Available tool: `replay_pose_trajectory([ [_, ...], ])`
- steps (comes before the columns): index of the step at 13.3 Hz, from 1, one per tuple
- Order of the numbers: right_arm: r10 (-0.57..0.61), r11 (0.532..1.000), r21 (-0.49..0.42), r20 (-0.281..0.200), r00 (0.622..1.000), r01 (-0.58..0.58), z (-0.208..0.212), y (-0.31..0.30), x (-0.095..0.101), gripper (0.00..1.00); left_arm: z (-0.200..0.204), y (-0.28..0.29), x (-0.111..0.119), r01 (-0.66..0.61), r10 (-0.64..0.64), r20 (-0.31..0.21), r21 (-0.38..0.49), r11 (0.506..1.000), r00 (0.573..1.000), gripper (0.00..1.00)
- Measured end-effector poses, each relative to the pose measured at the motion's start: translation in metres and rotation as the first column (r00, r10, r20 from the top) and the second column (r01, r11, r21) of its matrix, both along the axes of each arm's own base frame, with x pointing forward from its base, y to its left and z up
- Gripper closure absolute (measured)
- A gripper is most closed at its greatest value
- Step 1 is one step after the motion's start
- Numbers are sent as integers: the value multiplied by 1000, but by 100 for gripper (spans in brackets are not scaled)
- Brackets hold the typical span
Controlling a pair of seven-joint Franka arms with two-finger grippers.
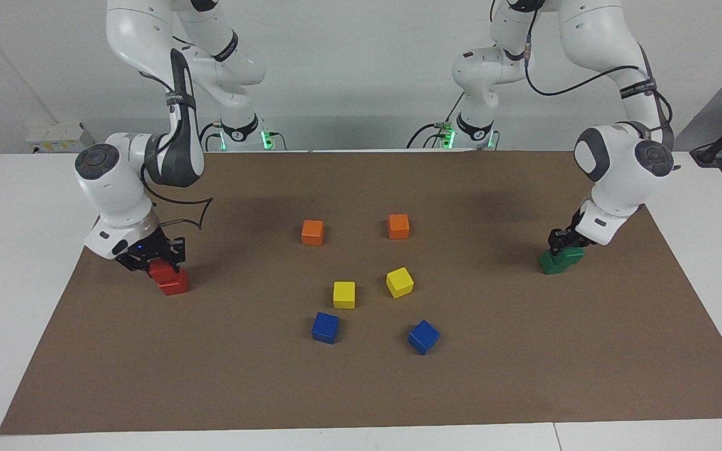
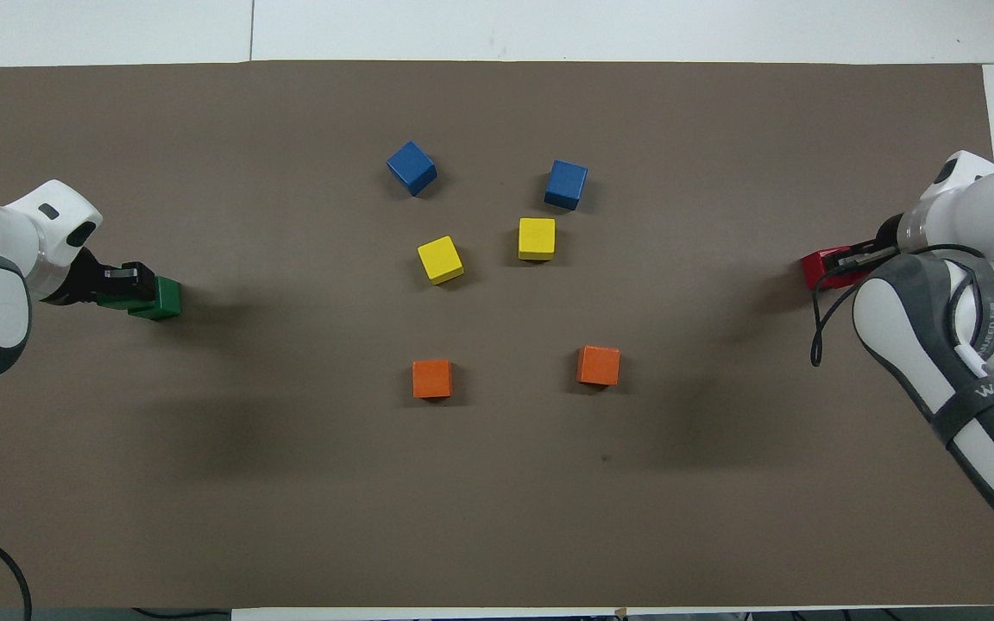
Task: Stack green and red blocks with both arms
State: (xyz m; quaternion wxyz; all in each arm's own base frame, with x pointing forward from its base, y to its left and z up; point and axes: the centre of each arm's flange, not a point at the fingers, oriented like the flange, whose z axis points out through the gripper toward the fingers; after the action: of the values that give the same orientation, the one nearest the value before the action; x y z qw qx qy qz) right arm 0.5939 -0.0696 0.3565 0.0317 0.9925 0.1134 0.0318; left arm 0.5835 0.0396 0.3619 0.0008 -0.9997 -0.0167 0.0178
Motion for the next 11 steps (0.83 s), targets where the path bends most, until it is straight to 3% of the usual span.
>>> replay_pose_trajectory([
  [6,-43,999,3,5,999,43,0,0,0,45,-4,0,-2,0,0,-8,-1,1000,1000,45],
  [11,-53,999,4,36,998,52,2,0,3,45,-5,0,-2,0,0,-9,-1,1000,1000,45],
])
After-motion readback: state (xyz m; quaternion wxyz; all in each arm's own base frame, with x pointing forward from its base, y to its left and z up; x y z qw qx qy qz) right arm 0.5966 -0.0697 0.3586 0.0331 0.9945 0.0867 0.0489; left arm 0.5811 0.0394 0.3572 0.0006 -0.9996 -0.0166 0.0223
